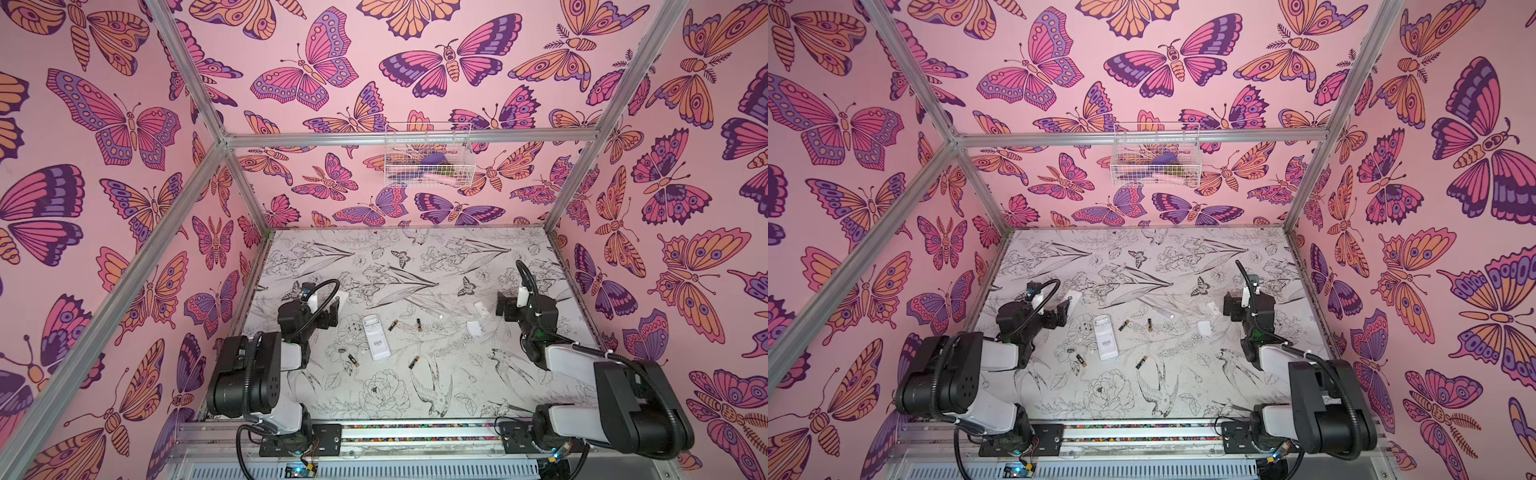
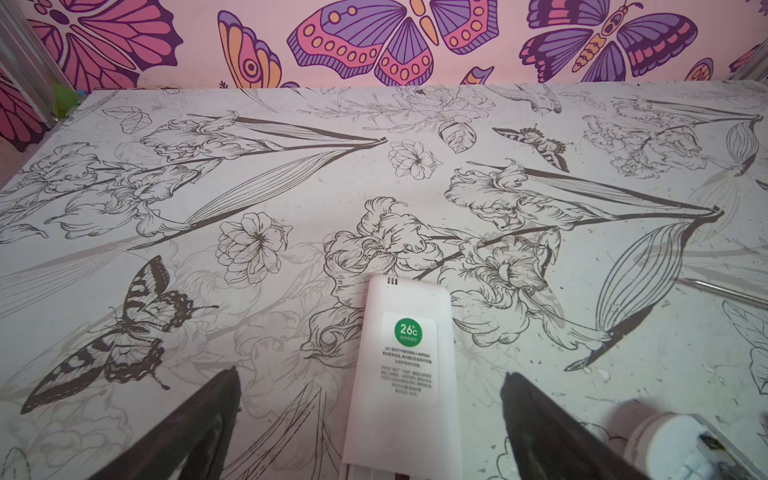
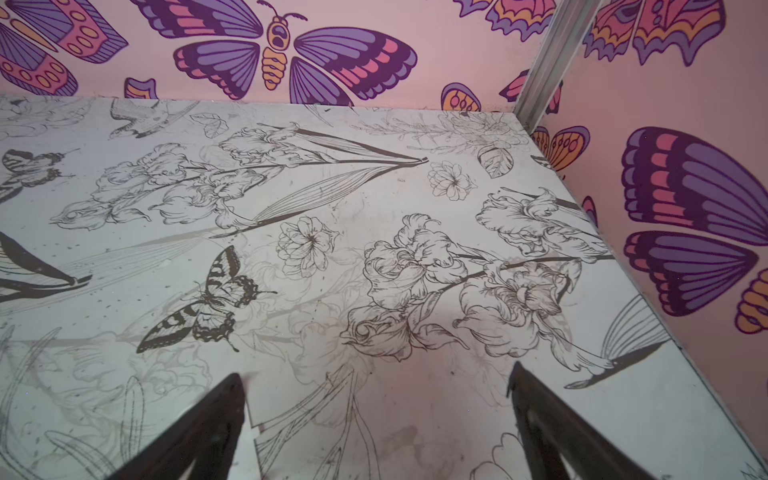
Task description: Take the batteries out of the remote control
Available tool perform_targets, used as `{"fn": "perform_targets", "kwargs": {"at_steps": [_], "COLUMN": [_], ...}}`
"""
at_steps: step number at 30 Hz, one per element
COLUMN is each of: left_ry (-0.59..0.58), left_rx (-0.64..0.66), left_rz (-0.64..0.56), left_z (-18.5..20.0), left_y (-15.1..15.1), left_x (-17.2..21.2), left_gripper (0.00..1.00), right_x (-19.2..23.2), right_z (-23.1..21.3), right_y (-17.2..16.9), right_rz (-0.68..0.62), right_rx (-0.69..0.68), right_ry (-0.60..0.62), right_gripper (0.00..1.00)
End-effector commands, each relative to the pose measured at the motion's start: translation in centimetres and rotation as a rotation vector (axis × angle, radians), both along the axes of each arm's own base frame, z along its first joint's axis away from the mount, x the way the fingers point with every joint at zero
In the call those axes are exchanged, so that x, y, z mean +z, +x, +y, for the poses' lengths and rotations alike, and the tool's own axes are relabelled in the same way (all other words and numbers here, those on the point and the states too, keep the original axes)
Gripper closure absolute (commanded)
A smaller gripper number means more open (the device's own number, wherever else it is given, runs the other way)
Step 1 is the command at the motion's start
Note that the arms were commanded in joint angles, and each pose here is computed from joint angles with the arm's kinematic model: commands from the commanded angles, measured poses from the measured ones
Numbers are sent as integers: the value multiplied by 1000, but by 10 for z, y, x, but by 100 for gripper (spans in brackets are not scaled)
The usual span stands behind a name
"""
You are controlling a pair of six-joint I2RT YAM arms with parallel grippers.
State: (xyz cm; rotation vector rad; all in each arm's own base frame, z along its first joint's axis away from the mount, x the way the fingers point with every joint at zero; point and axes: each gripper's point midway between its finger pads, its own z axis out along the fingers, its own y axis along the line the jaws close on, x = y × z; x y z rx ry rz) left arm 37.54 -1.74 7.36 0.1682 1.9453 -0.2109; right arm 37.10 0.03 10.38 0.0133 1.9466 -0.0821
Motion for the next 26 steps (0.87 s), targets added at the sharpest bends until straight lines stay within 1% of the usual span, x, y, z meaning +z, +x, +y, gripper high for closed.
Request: {"fn": "perform_targets", "kwargs": {"at_steps": [1,5,7,8,9,12,15,26], "left_ry": [-8,-8,-8,-8,-7,-7,2,27], "left_rx": [-8,-8,-8,-7,-8,-8,-1,15], "left_rz": [-30,-35,-34,-32,-34,-36,-32,-29], "left_z": [-2,-3,-3,-3,-3,-3,-3,-4], "left_y": [2,3,3,3,3,3,3,3], "left_x": [8,9,9,8,9,9,8,8], "left_gripper": [0,1,0,0,0,1,0,0], "right_x": [4,-4,-6,-10,-9,-7,-8,-9], "right_z": [2,0,-12,-22,-25,-27,-24,-23], "right_y": [8,16,17,19,20,19,20,21], "right_rz": [-70,-104,-52,-4,-14,-45,-14,-11], "right_rx": [12,-9,-85,-147,-159,-165,-146,-142], "right_ry": [28,35,35,34,40,47,42,42], "right_gripper": [1,1,1,1,1,1,1,1]}}
